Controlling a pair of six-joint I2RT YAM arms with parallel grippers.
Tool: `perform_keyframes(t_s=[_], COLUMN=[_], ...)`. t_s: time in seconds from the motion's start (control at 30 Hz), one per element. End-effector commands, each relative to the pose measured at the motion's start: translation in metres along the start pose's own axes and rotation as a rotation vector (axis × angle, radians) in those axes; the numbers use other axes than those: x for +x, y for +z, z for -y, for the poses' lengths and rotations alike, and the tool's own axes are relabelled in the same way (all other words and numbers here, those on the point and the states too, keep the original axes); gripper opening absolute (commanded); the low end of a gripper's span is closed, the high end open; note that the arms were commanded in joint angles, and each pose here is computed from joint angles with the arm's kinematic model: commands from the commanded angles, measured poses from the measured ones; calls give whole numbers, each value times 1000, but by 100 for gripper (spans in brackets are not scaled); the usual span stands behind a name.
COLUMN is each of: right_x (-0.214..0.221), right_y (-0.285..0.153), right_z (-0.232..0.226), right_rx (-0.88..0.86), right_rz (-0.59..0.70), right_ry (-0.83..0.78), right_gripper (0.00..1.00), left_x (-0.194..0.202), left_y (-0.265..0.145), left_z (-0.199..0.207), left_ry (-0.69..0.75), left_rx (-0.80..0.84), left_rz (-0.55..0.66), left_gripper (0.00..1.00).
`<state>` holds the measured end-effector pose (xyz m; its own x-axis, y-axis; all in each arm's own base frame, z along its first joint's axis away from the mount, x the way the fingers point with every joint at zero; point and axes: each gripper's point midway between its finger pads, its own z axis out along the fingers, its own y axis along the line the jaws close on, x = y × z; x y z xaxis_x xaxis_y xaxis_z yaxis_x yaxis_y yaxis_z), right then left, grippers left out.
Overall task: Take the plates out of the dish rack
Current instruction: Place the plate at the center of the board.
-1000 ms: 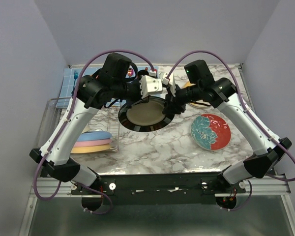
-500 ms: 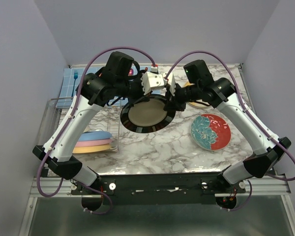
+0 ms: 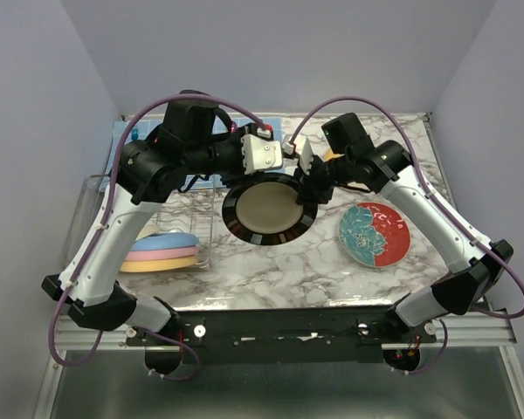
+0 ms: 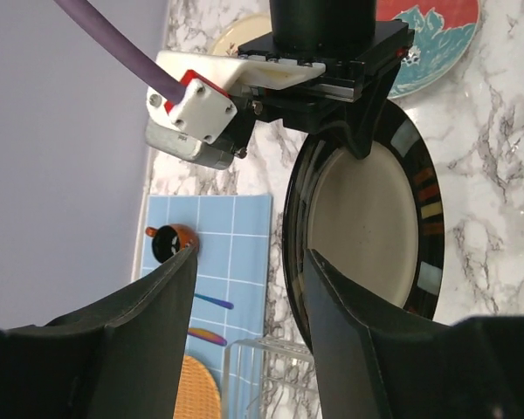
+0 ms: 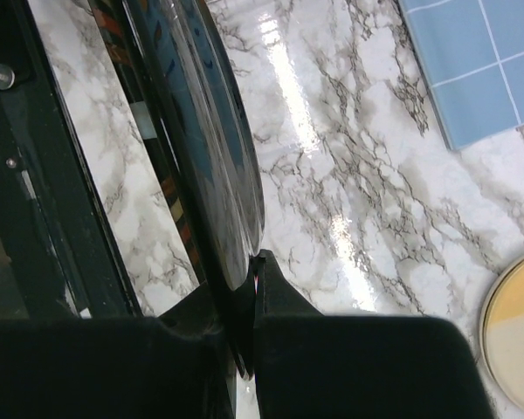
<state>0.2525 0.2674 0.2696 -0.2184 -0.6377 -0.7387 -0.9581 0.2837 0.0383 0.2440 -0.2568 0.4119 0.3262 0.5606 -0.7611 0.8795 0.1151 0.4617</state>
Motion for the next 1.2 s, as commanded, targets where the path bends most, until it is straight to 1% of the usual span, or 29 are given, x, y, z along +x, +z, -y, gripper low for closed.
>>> perform_keyframes(t_s=[0.0, 0.07, 0.1, 0.13, 0.17, 0.2, 0.23, 0.27, 0.3, 0.33, 0.4, 0.43, 0.5, 0.53, 0.6, 0.63, 0.7, 0.73, 0.77, 0.83, 0.87, 0.93, 1.03, 1.17], right_x=[-7, 1, 12, 24, 30, 39, 61, 71, 81, 102, 118, 135, 147, 161, 173, 186, 202, 215, 223, 243, 250, 265, 284, 302], right_y=[-5, -11, -11, -19, -21, -25, -30, -33, -35, -42, -50, -62, -72, -86, -94, -103, -105, -111, -112, -121, -124, -127, -127, -124], right_z=[10, 21, 25, 41, 44, 50, 65, 69, 74, 84, 91, 99, 100, 104, 103, 103, 99, 96, 96, 93, 93, 89, 87, 87], right_rx=[67, 82, 81, 110, 98, 107, 135, 134, 138, 155, 149, 166, 136, 154, 130, 141, 126, 127, 116, 125, 132, 119, 127, 137], right_rz=[51, 60, 49, 51, 62, 62, 51, 53, 50, 41, 57, 66, 110, 126, 154, 162, 161, 162, 168, 178, 178, 178, 148, 119], right_ry=[8, 46, 78, 132, 159, 184, 250, 273, 305, 370, 427, 498, 558, 633, 665, 722, 748, 806, 809, 879, 880, 940, 958, 972], right_gripper=[0, 0, 0, 1, 0, 1, 1, 0, 1, 0, 1, 1, 1, 0, 1, 1, 1, 1, 1, 1, 1, 1, 1, 1], left_x=[0, 6, 18, 22, 23, 34, 37, 37, 46, 49, 56, 58, 65, 67, 75, 77, 82, 84, 85, 92, 93, 97, 98, 97], left_y=[-19, -24, -22, -22, -26, -23, -24, -26, -24, -23, -24, -24, -25, -24, -23, -23, -22, -22, -22, -21, -21, -19, -20, -22], left_z=[-11, -11, -10, -8, -6, -4, -2, -1, 2, 2, 6, 5, 8, 9, 15, 16, 20, 21, 21, 23, 22, 23, 21, 21], left_ry=[88, 109, 111, 113, 117, 119, 123, 127, 130, 130, 131, 131, 132, 137, 134, 135, 139, 139, 147, 147, 150, 150, 153, 154], left_rx=[-90, -112, -116, -119, -125, -125, -126, -137, -128, -131, -130, -137, -138, -136, -122, -118, -113, -110, -113, -110, -114, -111, -120, -129], left_rz=[-28, -51, -88, -101, -100, -134, -138, -136, -159, -168, -183, -194, -211, -219, -233, -236, -247, -253, -254, -274, -274, -288, -295, -294], left_gripper=[60, 60, 60, 60, 60, 60, 60, 61, 61, 61, 62, 63, 63, 63, 64, 64, 64, 64, 64, 64, 65, 65, 66, 69])
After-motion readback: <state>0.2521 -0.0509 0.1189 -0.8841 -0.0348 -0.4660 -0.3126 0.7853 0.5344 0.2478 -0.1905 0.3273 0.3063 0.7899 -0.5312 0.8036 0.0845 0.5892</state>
